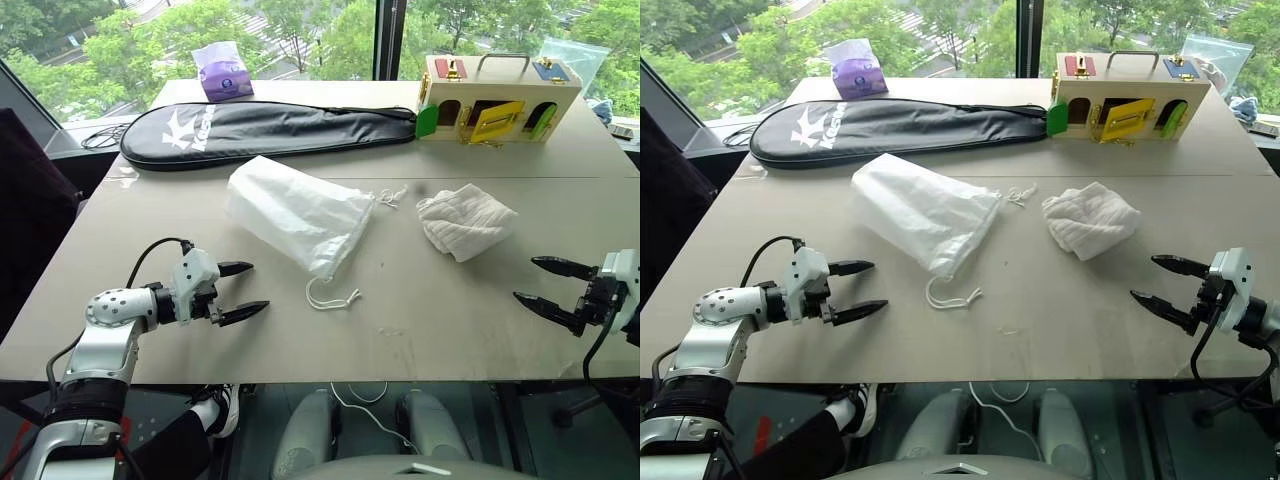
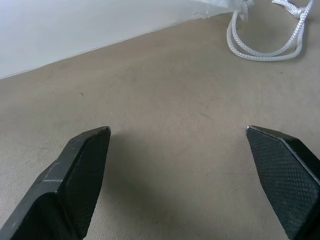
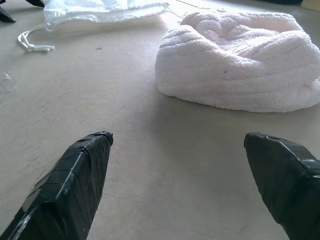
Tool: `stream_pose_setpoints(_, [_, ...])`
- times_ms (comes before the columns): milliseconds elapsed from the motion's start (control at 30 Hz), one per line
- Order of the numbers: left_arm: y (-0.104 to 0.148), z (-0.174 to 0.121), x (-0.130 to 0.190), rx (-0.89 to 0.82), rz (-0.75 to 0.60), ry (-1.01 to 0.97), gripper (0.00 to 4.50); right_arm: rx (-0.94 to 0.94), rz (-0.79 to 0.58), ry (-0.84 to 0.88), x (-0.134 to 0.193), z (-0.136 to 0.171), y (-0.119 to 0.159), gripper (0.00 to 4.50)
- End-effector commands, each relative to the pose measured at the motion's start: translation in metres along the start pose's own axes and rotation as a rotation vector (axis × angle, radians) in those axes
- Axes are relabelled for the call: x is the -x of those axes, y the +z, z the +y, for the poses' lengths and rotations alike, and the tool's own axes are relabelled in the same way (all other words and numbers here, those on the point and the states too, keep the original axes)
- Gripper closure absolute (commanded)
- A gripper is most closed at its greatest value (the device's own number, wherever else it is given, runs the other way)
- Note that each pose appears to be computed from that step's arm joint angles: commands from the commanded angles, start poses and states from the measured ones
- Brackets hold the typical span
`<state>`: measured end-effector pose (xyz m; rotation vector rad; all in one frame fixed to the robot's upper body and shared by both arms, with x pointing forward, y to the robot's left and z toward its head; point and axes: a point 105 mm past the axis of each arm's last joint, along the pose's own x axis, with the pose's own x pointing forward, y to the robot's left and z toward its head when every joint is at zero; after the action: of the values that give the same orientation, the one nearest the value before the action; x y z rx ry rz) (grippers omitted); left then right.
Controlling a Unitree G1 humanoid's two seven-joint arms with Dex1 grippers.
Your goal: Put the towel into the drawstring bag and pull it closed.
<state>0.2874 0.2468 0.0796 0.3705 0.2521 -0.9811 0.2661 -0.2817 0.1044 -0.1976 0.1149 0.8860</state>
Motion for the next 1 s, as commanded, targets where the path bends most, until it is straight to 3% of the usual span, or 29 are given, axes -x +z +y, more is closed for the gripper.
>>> stream_pose_setpoints(33, [0.016,0.002,-0.001,-0.046,-0.038,-0.02,0.03,0.041,-0.022,0.014,0.004,-0.002,0.012,0.0])
stream_pose_setpoints(533, [0.025,0.001,-0.008,-0.039,-0.076,-0.023,0.03,0.033,-0.009,0.044,0.0,0.003,0.016,0.0])
stream_pose_setpoints(767, [0.051,-0.009,-0.011,0.046,-0.186,-0.051,0.03,0.042,-0.028,0.06,-0.006,0.008,0.028,0.0])
stream_pose_setpoints(867, [0.074,-0.022,-0.032,0.088,-0.23,-0.066,0.03,0.055,-0.051,0.075,-0.013,0.014,0.038,0.0])
stream_pose_setpoints(1000, [0.086,-0.029,-0.06,0.156,-0.186,-0.024,0.03,0.058,-0.073,0.087,-0.02,0.02,0.049,0.0])
